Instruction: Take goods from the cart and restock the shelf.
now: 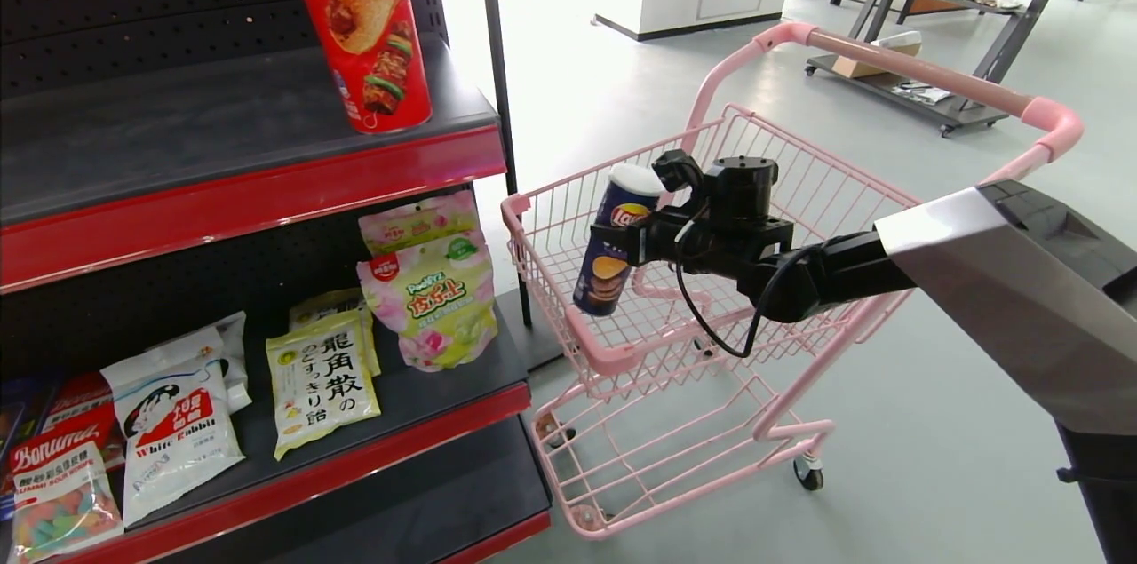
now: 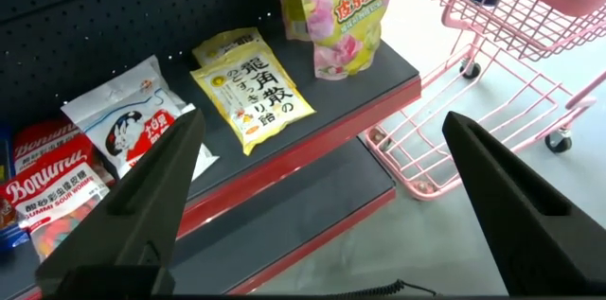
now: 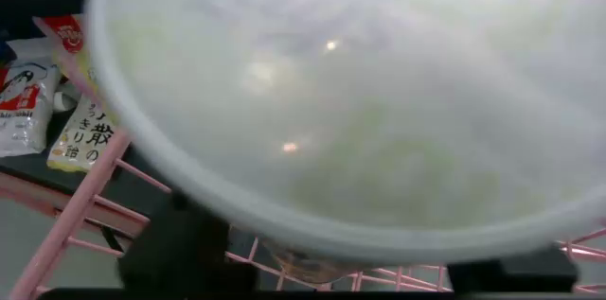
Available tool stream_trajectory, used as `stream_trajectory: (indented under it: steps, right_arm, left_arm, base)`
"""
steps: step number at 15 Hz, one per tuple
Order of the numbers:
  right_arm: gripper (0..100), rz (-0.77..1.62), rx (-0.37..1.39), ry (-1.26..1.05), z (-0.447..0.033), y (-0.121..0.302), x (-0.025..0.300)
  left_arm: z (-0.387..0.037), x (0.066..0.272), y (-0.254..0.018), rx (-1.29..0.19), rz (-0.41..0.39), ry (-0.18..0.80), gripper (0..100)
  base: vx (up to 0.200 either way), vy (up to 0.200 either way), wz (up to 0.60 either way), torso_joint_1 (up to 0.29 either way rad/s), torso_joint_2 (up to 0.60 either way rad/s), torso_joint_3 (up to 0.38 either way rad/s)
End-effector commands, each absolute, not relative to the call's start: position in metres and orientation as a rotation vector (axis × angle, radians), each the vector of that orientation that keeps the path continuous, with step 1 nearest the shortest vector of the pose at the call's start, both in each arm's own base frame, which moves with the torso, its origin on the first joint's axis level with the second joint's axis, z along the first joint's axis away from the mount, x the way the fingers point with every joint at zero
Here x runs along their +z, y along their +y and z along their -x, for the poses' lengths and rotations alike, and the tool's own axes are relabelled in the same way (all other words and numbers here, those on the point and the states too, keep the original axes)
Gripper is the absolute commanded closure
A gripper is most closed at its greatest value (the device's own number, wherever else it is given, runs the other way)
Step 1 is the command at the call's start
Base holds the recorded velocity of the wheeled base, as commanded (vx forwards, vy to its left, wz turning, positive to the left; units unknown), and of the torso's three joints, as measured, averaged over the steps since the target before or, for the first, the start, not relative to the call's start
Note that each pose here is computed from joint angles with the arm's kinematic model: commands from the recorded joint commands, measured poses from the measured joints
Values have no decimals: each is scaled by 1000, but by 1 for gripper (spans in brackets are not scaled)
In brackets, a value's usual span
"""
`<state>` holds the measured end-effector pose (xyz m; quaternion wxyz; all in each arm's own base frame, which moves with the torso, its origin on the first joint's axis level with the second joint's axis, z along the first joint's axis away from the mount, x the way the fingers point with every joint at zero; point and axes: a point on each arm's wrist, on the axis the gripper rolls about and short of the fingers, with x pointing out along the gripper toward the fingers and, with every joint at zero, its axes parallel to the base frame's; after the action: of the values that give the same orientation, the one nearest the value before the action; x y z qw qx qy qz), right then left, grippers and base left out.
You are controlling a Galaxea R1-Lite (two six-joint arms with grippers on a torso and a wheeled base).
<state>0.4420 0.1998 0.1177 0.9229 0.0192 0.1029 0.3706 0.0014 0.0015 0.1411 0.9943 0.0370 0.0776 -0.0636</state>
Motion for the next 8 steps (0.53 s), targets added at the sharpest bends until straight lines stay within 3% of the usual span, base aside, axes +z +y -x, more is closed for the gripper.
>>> stream_trajectory:
  steps: [1,3,6,7,8]
  right_arm:
    - [100,-39,758,189,-443,200,124]
    - [100,-36,730,175,-430,193,159]
    - [100,-30,664,118,-385,174,236]
    - [100,-31,663,113,-384,173,238]
    - [100,-31,613,40,-340,159,281]
  left_arm:
    - [-1,141,2,-127,-74,155,0]
    - [0,140,2,-128,-76,152,0]
    - [-1,141,2,-123,-75,149,0]
    - [-1,141,2,-123,-75,149,0]
    - [-1,142,2,-98,-87,149,0]
  base:
    - [0,0,0,0,0,0]
    - [0,0,0,0,0,0]
    - [0,0,0,0,0,0]
    - [0,0,0,0,0,0]
    - [0,0,0,0,0,0]
